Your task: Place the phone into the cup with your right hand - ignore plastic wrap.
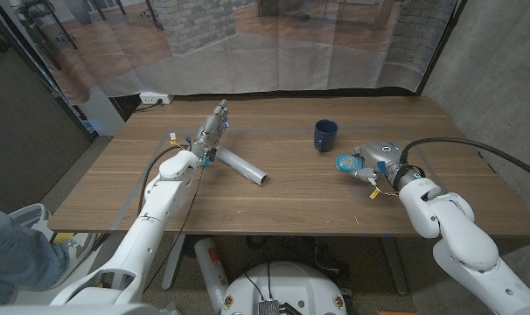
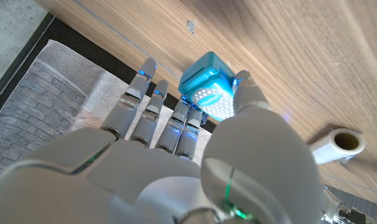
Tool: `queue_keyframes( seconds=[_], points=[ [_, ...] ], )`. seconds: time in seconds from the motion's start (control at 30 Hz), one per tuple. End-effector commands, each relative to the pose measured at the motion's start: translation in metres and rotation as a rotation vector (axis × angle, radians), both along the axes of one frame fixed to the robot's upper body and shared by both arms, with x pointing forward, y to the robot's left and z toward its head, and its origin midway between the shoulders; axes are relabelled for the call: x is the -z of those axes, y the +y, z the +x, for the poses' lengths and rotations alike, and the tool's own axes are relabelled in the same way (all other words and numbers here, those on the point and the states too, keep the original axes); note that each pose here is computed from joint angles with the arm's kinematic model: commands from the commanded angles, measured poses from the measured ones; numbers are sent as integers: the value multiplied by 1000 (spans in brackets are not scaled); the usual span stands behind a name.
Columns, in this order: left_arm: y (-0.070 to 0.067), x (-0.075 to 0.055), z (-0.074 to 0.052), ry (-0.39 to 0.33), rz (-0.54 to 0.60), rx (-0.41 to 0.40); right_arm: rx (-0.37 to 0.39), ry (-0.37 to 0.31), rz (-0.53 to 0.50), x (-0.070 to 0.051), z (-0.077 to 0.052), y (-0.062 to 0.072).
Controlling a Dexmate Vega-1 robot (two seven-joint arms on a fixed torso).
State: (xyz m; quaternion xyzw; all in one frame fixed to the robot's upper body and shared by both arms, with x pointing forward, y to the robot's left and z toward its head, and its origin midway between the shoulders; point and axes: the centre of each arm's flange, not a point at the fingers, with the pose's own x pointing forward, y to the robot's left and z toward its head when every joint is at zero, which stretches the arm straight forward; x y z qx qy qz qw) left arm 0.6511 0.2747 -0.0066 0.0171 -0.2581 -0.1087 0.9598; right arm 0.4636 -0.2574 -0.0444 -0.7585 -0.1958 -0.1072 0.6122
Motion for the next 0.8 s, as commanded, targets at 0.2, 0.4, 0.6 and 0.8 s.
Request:
queue_keyframes(
  seconds=[0.2,0.4,0.6,0.8],
  points=[
    [5,-5,-3,-9,6,-8,-1,-42,1,-22,4,3],
    [7,-6,-3,-11,9,-6,-11,-36,16,-31,8,4],
    [9,-7,-5,-15,13,-6,-11,-56,-12,-40,13,8],
    [15,-7,-7,-16,9,-14,-16,-68,-13,-48,16,10]
  ],
)
